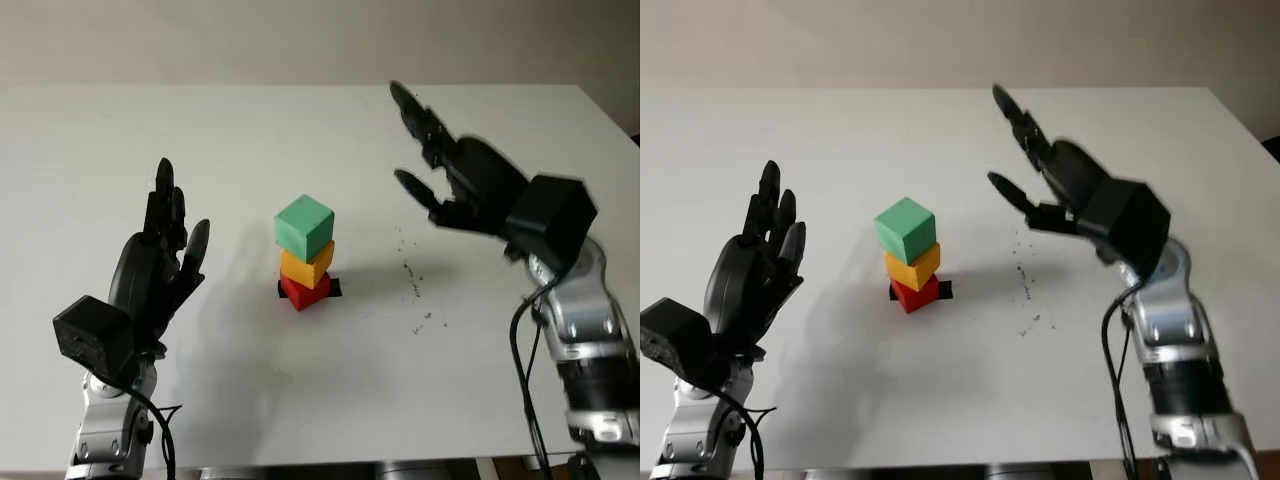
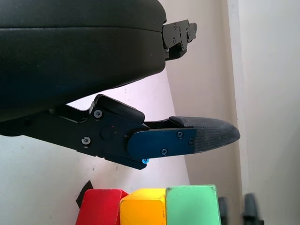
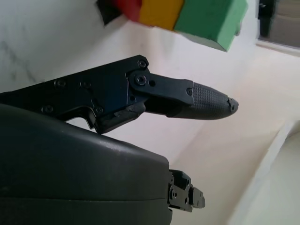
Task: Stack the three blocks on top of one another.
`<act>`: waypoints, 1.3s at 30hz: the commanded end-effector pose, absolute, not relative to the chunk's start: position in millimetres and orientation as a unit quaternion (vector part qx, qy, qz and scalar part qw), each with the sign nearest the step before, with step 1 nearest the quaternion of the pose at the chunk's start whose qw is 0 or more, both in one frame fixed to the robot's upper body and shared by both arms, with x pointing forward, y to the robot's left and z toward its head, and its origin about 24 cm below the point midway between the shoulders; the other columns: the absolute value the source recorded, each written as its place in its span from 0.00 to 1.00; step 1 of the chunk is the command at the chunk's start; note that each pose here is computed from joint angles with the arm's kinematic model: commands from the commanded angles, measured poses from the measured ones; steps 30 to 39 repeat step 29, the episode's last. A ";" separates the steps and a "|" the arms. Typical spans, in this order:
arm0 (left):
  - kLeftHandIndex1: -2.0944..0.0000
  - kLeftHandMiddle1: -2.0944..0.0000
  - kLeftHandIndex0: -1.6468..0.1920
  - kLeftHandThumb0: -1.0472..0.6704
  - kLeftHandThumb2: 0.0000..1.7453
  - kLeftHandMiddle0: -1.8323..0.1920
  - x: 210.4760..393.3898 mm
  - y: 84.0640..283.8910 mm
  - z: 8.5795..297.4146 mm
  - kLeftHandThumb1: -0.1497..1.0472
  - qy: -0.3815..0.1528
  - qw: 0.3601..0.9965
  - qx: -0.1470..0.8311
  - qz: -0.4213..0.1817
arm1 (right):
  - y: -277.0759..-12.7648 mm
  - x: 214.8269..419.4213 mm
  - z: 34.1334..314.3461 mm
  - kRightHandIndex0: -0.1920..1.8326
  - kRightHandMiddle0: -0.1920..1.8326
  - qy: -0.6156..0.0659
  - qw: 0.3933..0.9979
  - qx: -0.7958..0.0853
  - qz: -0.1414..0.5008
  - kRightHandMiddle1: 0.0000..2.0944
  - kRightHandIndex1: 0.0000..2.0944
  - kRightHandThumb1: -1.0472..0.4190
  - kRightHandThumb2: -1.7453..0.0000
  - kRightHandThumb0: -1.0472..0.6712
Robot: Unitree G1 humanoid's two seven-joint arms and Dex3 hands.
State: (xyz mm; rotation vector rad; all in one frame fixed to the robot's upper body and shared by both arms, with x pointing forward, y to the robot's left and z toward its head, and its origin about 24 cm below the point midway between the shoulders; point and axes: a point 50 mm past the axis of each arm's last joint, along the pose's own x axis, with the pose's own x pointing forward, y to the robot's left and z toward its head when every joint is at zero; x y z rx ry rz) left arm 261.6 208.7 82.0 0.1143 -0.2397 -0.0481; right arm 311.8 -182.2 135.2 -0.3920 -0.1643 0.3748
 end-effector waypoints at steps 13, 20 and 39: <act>0.99 0.99 1.00 0.15 0.29 1.00 266.3 212.7 82.3 1.00 -0.125 0.990 0.051 -0.031 | -164.9 292.1 102.5 0.00 0.00 -0.057 0.991 -0.037 0.119 0.00 0.00 0.00 0.58 0.19; 0.99 0.99 1.00 0.14 0.29 1.00 263.2 213.6 82.9 1.00 -0.125 0.990 0.056 -0.039 | -160.0 286.2 98.8 0.00 0.00 -0.043 0.993 -0.047 0.104 0.00 0.00 0.00 0.57 0.20; 0.99 0.99 1.00 0.13 0.29 1.00 255.6 211.7 84.9 1.00 -0.125 0.990 0.059 -0.040 | -156.4 278.9 95.5 0.00 0.00 -0.027 0.993 -0.061 0.095 0.00 0.00 0.00 0.59 0.19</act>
